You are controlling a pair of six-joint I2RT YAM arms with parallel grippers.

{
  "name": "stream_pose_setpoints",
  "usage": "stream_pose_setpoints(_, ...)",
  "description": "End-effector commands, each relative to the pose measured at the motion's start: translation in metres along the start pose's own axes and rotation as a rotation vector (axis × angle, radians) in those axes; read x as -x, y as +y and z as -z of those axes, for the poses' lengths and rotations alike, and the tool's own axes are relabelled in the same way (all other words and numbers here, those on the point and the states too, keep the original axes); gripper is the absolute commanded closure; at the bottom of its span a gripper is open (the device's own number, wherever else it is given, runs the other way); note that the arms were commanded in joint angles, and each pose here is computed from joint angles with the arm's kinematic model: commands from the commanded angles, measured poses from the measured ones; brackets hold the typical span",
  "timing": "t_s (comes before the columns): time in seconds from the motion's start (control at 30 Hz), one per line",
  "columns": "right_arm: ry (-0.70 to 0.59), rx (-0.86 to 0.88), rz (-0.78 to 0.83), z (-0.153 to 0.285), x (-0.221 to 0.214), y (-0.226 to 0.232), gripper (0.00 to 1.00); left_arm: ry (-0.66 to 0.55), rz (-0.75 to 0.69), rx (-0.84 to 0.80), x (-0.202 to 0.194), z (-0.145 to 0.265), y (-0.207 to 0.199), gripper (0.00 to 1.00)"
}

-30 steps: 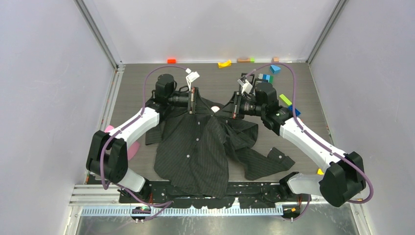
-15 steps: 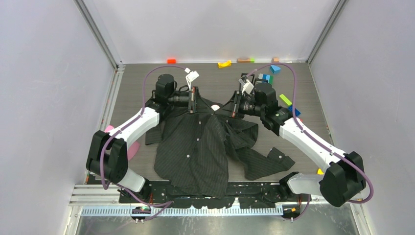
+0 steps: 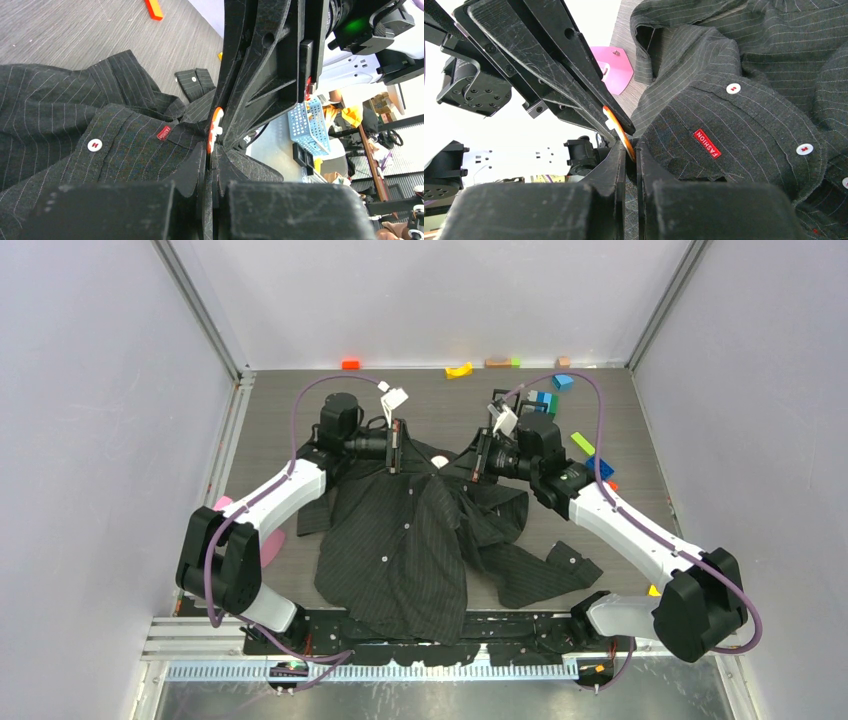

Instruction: Pin the brooch onto the clothing

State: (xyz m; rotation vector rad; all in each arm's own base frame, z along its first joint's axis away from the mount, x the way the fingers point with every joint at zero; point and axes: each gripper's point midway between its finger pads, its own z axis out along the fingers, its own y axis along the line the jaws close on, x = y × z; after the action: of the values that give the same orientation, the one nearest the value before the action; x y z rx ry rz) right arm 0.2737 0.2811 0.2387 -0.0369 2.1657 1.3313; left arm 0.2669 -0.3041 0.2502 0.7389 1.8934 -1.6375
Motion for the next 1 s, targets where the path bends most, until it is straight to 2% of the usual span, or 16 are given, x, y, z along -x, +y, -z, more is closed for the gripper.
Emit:
stream_pose_setpoints(0.0, -0.201, -0.269, -0.007, -0.003, 0.035, -0.067, 0.99, 0.086, -0.102, -0.192, -0.001, 0.010, -0.068, 1.00)
stream_pose_setpoints(0.27, -0.214, -0.287, -0.004, 0.000, 0.035, -0.070, 0.99, 0.072, -0.092, -0.159, 0.001, 0.010, -0.061, 1.00)
stream_pose_setpoints(0.63, -0.259, -0.391, -0.030, 0.002, 0.043, -0.090, 0.99, 0.076, -0.143, -0.180, -0.003, 0.008, -0.073, 1.00)
stream_pose_setpoints(0.97, -0.284, -0.325, 0.021, 0.003, 0.045, -0.081, 0.99, 0.066, -0.044, -0.066, -0.001, 0.001, -0.042, 1.00)
